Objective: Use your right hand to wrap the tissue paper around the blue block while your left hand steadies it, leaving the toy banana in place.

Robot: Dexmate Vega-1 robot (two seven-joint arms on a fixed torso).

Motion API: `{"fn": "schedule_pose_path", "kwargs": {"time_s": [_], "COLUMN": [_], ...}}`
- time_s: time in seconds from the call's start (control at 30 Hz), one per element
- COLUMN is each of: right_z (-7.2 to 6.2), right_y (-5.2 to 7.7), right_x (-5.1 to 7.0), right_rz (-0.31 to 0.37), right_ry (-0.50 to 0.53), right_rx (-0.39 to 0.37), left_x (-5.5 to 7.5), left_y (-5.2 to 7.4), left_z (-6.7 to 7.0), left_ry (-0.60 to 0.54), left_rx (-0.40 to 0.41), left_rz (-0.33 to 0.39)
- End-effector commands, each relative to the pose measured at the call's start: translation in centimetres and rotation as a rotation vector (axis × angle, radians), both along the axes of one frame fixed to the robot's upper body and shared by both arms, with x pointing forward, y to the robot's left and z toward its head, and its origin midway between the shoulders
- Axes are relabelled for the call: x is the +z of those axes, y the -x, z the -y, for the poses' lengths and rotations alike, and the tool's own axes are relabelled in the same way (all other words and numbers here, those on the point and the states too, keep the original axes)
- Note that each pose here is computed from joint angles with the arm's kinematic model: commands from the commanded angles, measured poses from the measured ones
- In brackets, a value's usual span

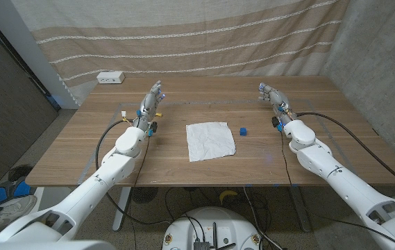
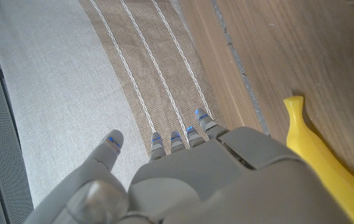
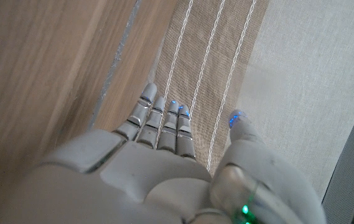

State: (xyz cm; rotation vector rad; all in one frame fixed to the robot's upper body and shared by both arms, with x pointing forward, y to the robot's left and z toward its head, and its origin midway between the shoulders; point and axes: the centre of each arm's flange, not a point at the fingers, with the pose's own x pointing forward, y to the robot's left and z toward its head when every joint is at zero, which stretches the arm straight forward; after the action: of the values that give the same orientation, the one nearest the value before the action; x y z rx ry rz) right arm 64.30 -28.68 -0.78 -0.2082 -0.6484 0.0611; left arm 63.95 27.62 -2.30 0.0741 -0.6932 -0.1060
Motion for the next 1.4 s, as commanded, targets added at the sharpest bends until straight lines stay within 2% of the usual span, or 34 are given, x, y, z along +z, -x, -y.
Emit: {"fn": "schedule_pose_path", "kwargs": {"time_s": [0.03, 0.53, 1.4], "right_z": [-0.4, -0.7, -1.9], "right_y": [2.7, 5.1, 8.8], "right_x": [0.2, -0.4, -2.4], "right_rz": [0.015, 0.001, -0.027], "right_ry": [0.172, 0.315, 0.501], "right_rx": [-0.133, -0.226, -0.331], "left_x": [-0.2, -0.1, -0.3], "left_y": [-0.2, -0.1, 0.6], "left_z": [0.2, 0.9, 1.0], "left_ry": [-0.016, -0.022, -0.053], "left_rx": [-0.002, -0.015, -0.03], "left_rz": [-0.001, 0.001, 0.006]}}
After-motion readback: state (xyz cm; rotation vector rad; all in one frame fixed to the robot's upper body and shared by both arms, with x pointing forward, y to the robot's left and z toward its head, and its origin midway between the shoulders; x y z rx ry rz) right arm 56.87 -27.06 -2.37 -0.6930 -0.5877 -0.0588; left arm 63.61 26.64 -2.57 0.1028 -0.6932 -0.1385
